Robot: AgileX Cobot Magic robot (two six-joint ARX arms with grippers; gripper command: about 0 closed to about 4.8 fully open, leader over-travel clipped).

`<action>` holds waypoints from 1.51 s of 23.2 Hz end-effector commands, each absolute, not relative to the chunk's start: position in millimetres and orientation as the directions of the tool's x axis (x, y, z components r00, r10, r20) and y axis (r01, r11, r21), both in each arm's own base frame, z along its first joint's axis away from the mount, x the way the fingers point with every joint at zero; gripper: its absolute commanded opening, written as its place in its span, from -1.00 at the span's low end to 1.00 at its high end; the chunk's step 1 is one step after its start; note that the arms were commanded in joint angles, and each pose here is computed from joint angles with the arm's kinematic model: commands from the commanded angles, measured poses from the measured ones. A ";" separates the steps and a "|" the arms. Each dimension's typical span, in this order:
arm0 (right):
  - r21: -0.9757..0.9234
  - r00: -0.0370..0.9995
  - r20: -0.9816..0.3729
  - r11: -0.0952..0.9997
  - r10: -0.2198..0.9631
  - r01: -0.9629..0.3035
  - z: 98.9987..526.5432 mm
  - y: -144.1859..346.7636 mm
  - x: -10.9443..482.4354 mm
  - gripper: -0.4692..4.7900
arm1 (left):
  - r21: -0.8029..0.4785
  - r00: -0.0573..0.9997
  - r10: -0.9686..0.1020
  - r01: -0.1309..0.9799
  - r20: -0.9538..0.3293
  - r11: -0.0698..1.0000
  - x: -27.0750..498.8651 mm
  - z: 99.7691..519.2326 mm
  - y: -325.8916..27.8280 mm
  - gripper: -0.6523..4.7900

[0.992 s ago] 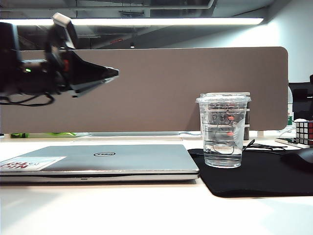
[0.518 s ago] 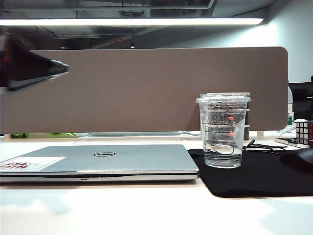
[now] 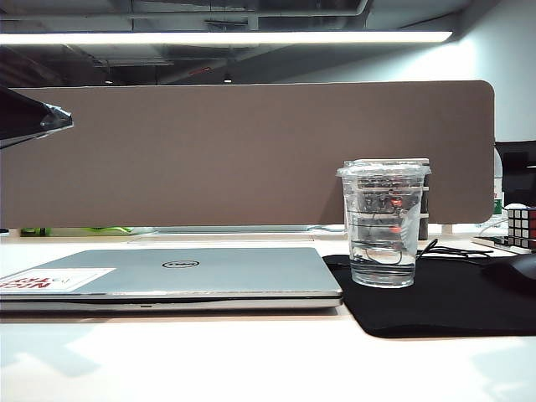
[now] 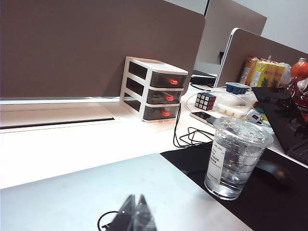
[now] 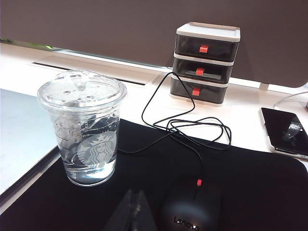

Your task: Pick up the coffee cup and place it on the right side of the laptop.

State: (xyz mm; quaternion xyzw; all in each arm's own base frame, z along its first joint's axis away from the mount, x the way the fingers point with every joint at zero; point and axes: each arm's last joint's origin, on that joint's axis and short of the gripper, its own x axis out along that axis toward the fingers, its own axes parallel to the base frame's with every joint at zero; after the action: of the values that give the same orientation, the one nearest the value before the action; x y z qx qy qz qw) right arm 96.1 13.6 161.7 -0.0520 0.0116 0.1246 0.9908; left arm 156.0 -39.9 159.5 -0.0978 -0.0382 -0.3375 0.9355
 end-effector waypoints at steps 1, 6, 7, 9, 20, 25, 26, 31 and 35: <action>-0.114 0.971 0.008 0.965 0.239 -0.237 164.9 13.4 96.4 -0.83 | -0.138 0.774 -0.611 0.632 0.166 0.763 155.5 163.9 -39.1 -0.78; -0.132 0.978 0.012 0.969 0.210 -0.206 165.3 12.6 96.6 -0.83 | -0.140 0.823 -0.550 0.567 0.143 0.812 148.9 169.1 -36.1 -0.78; -0.132 0.979 0.007 0.971 0.203 -0.201 164.8 12.4 96.6 -0.83 | -0.122 0.833 -0.540 0.552 0.117 0.825 145.1 169.6 -35.1 -0.78; -0.132 0.981 0.006 0.972 0.196 -0.194 164.6 12.2 96.6 -0.83 | -0.097 0.863 -0.499 0.505 0.074 0.858 136.9 170.4 -32.5 -0.78; -0.154 0.999 0.007 0.988 0.031 -0.030 164.7 7.3 97.2 -0.83 | -0.058 0.954 -0.301 0.301 0.007 0.952 95.6 166.1 -19.8 -0.78; -0.179 0.996 0.017 0.980 0.087 -0.082 165.5 8.4 97.4 -0.83 | -0.031 0.951 -0.308 0.308 0.023 0.951 95.6 167.7 -19.8 -0.78; -0.180 0.994 0.020 0.978 0.109 -0.104 165.7 8.8 97.4 -0.83 | -0.030 0.951 -0.308 0.309 0.030 0.951 95.5 168.3 -19.8 -0.78; -0.187 0.994 0.053 0.979 0.096 -0.084 169.0 5.3 97.5 -0.83 | -0.020 0.955 -0.282 0.285 0.092 0.958 95.4 174.3 -19.0 -0.78; -0.182 0.996 0.059 0.982 0.064 -0.052 169.6 0.5 97.5 -0.83 | 0.020 0.969 -0.225 0.225 0.098 0.974 95.8 174.9 -17.3 -0.78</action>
State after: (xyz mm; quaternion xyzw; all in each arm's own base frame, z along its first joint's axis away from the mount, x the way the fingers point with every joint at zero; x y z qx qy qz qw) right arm 97.4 0.9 169.5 -0.0913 -0.0239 0.0242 0.9952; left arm 96.0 -18.3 171.7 -0.0030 -0.0393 -0.1263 0.9912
